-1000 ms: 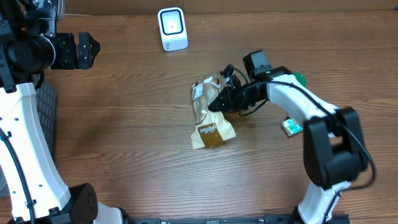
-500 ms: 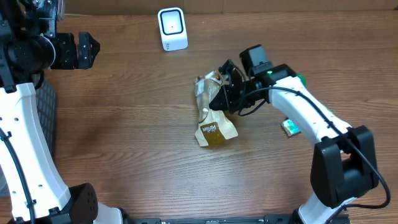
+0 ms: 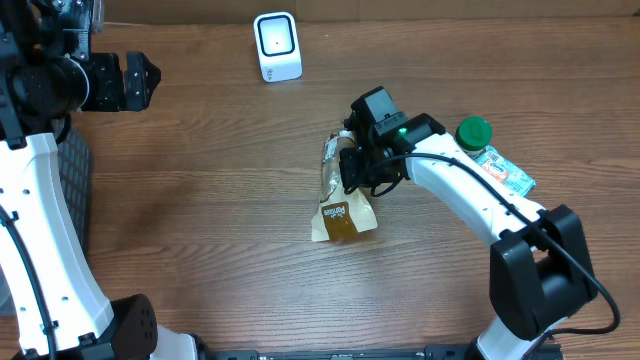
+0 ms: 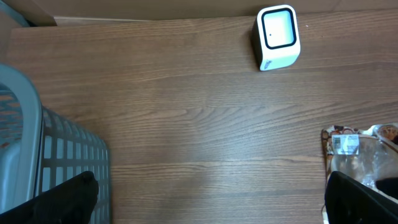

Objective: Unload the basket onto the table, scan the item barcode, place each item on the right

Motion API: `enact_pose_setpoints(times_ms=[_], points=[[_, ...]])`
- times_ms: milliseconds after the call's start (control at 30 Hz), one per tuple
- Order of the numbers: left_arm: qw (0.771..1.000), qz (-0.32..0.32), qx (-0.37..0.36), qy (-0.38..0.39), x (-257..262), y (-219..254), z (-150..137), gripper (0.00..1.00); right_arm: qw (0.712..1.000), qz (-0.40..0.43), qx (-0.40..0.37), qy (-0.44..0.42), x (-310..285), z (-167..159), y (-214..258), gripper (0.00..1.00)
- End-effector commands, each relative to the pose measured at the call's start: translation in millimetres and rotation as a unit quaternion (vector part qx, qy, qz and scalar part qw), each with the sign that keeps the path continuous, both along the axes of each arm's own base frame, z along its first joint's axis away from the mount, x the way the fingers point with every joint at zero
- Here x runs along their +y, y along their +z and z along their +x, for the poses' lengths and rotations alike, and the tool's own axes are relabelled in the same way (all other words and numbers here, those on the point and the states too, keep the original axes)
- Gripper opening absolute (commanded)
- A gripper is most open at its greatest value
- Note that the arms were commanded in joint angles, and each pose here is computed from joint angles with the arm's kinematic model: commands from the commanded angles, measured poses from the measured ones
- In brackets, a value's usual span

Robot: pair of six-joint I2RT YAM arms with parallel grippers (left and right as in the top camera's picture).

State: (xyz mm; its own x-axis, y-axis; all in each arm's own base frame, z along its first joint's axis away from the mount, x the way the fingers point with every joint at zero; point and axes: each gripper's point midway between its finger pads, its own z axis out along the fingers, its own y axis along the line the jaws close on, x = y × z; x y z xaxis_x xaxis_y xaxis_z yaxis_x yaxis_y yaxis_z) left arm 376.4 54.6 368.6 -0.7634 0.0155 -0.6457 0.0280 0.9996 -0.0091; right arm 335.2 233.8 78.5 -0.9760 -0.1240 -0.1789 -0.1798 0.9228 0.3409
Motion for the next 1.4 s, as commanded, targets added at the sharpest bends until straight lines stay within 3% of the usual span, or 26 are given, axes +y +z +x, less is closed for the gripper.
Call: enact_pose_setpoints(times_ms=[0,633,1167,1367], points=[[1.000,0.001,-0.004,-0.007,-0.6,1.7,-0.5,1.00,0.999,-0.015,0.012,-0.029,-1.5,5.0,-12.6,0.04],[1.000,0.001,-0.004,-0.007,-0.6,1.7,-0.5,0.99,0.987,-0.048,0.105,-0.108,-8.2,-2.4,-79.1,0.04],[1.000,-0.001,-0.004,-0.007,-1.0,1.8,-0.4,1.00,0.988,-0.038,0.107,-0.104,-6.6,-0.8,-79.7,0.04],[0.996,-0.091,0.002,0.010,-21.1,2.2,-2.8,1.00,0.989,-0.038,0.106,-0.100,-6.3,-0.9,-79.7,0.04]])
